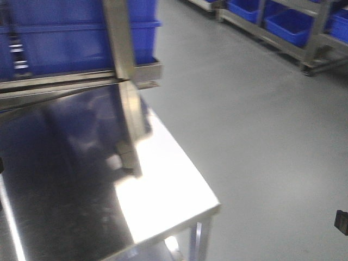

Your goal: Move and align brake pads A on conveyor

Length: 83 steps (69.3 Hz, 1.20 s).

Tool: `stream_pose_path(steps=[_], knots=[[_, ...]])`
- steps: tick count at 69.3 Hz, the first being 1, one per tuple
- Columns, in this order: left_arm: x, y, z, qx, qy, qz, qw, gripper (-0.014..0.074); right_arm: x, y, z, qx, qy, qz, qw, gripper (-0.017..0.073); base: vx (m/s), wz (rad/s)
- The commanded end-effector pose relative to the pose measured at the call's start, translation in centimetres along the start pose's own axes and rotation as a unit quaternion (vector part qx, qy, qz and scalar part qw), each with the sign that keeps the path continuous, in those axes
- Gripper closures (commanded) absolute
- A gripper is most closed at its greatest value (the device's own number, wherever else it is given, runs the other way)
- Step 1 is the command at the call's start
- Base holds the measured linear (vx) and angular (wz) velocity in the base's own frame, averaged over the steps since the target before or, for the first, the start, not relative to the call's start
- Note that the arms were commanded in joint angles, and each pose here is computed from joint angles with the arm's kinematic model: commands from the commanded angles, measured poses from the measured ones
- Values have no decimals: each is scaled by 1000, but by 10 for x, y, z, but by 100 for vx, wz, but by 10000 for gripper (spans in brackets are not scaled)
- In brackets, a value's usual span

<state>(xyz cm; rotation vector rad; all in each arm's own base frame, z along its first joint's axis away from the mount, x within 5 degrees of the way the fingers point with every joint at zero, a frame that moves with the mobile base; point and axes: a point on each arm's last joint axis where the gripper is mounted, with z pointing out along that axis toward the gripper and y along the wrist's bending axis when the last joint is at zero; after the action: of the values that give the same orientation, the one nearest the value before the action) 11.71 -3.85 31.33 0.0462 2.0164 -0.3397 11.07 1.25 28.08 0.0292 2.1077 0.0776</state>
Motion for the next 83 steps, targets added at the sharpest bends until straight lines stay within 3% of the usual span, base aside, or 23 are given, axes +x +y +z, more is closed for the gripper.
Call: stream_pose_path(steps=[1, 49, 83], knots=[[-12, -5, -3, 18, -40, 5, 999, 601, -12, 1, -3, -7, -38, -8, 999, 569, 9, 82], [-12, -5, -3, 18, -40, 5, 999, 601, -12, 1, -3, -7, -38, -8, 999, 569, 6, 57], [-12, -5, -3, 18, -40, 5, 999, 601, -12, 1, -3, -7, -38, -8, 999, 569, 2, 10]])
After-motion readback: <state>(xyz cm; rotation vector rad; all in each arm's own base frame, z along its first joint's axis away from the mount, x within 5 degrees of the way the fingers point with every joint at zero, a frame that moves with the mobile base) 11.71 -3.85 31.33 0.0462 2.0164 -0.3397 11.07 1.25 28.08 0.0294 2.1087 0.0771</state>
